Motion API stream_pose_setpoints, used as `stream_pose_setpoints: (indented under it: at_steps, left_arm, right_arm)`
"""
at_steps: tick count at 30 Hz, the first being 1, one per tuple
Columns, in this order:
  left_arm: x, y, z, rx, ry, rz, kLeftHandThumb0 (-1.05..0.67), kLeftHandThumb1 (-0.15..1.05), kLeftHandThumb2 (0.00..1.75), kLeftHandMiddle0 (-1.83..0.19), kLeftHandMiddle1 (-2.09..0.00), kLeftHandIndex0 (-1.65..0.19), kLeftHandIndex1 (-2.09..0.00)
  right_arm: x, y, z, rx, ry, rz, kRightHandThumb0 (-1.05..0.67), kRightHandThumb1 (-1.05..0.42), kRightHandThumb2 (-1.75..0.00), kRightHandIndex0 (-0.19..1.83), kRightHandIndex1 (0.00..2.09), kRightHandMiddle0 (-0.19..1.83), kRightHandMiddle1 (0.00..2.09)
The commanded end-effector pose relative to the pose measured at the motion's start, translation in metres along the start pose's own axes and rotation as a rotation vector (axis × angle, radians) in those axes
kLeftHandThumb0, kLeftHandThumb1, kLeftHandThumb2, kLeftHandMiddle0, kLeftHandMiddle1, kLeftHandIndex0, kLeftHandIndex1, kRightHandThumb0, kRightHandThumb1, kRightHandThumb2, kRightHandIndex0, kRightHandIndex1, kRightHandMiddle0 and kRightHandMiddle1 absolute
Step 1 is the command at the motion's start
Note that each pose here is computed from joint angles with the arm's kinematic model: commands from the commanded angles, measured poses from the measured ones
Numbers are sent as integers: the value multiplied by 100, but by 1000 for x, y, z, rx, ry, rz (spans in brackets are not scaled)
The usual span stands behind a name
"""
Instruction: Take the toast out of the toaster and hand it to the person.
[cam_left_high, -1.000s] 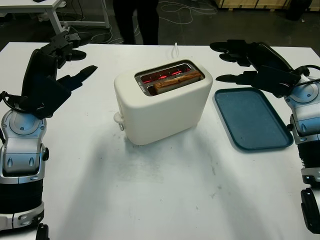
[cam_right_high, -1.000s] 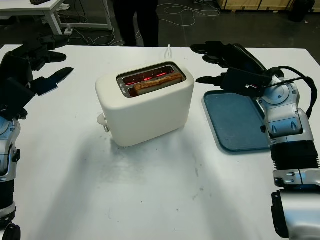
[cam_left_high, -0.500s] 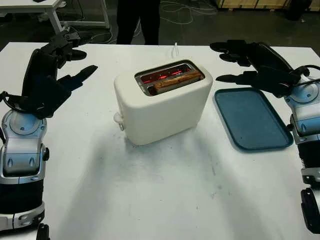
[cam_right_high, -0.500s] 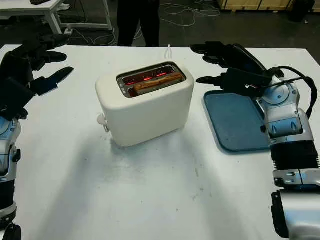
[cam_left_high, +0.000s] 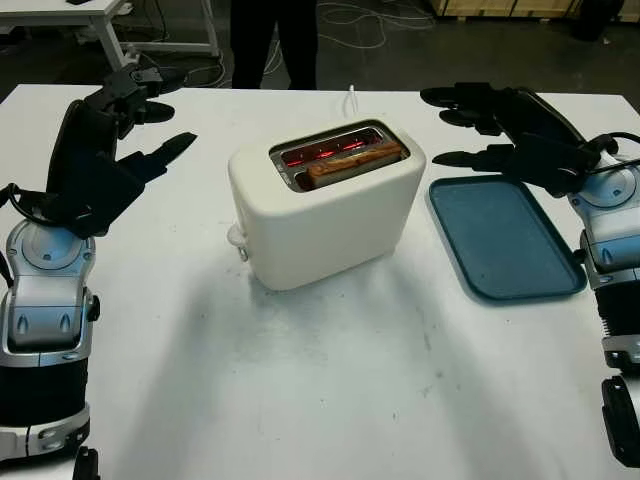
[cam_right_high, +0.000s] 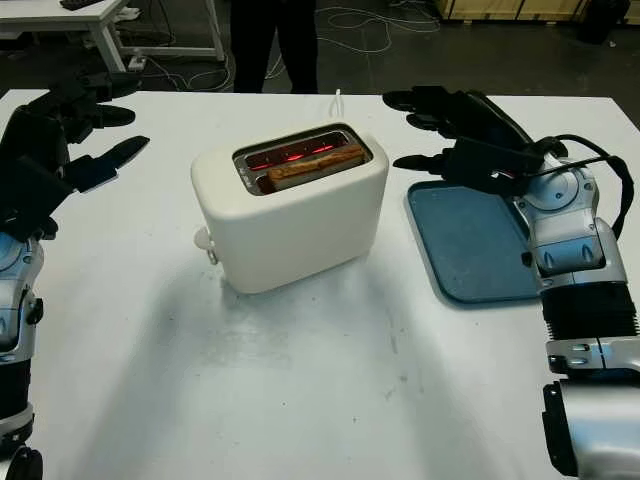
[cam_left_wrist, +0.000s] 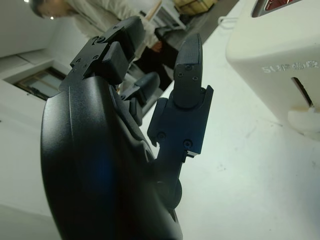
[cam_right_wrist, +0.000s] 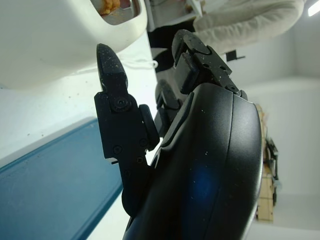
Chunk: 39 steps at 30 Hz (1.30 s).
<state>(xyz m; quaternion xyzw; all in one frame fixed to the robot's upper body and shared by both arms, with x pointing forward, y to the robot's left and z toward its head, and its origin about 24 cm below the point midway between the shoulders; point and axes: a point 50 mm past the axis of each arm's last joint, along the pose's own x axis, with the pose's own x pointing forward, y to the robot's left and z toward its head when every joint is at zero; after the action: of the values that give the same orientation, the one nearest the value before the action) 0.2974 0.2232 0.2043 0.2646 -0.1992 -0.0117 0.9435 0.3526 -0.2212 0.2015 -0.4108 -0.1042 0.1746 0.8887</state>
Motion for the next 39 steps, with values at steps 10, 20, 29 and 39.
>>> stream_pose_setpoints:
  at_steps: [10, 20, 29, 39]
  left_arm:
    - [0, 0, 2, -2, -7, 1, -32, 92, 15, -16, -95, -34, -48]
    - [-2, 1, 1, 3, -5, 1, -31, 92, 16, -16, -94, -33, -49]
    - [-2, 1, 2, -3, -5, 3, -30, 92, 15, -15, -94, -33, -49]
    - [-1, 0, 1, -4, -11, -3, -29, 92, 16, -16, -94, -33, -50]
  right_arm:
    - [0, -1, 3, 3, -20, -18, -39, -92, -4, 40, 0, 39, 0]
    - [0, -1, 3, -8, -16, -15, -41, -92, -4, 41, 1, 40, 1]
    - [0, 0, 2, -17, -10, -17, -41, -92, -4, 41, 1, 40, 1]
    - [-1, -1, 2, 2, -9, -19, -33, -92, -2, 41, 0, 40, 0]
